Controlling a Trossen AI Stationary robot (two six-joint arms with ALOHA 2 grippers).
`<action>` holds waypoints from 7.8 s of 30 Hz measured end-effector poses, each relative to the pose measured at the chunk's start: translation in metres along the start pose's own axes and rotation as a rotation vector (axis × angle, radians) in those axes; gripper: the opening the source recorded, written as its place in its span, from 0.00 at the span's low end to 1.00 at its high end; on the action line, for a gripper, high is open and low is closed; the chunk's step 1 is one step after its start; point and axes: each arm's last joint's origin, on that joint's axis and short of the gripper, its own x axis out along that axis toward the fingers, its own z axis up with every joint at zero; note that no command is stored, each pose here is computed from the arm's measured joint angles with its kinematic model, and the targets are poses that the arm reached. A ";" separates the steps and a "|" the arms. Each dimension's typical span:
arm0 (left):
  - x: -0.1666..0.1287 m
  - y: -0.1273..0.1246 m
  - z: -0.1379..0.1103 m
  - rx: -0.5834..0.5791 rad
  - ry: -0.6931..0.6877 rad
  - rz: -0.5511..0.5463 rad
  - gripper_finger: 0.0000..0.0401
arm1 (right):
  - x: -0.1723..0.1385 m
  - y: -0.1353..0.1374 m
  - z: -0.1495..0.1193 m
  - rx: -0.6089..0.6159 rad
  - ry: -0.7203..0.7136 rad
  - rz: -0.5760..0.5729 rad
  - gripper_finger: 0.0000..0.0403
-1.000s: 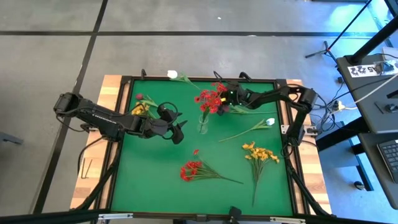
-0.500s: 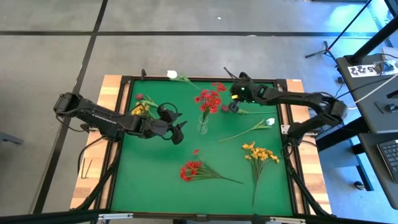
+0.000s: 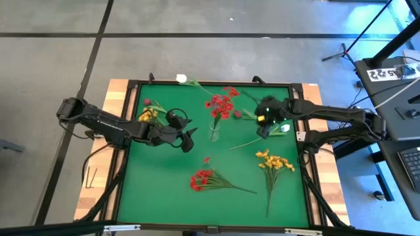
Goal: Sort flowers into vase by color
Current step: Put the white tulip into the purple vase, then put the right yellow flower into the purple vase
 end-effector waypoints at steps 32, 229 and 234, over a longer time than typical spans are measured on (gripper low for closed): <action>-0.001 -0.004 -0.001 -0.015 0.044 -0.115 0.51 | 0.062 0.018 -0.077 1.014 0.032 -0.141 0.60; -0.024 0.077 0.023 -0.242 -0.286 -0.349 0.51 | 0.047 -0.094 0.113 -0.178 -0.952 0.036 0.40; -0.024 0.077 0.023 -0.242 -0.281 -0.347 0.51 | 0.020 -0.088 0.107 -0.195 -0.926 -0.010 0.50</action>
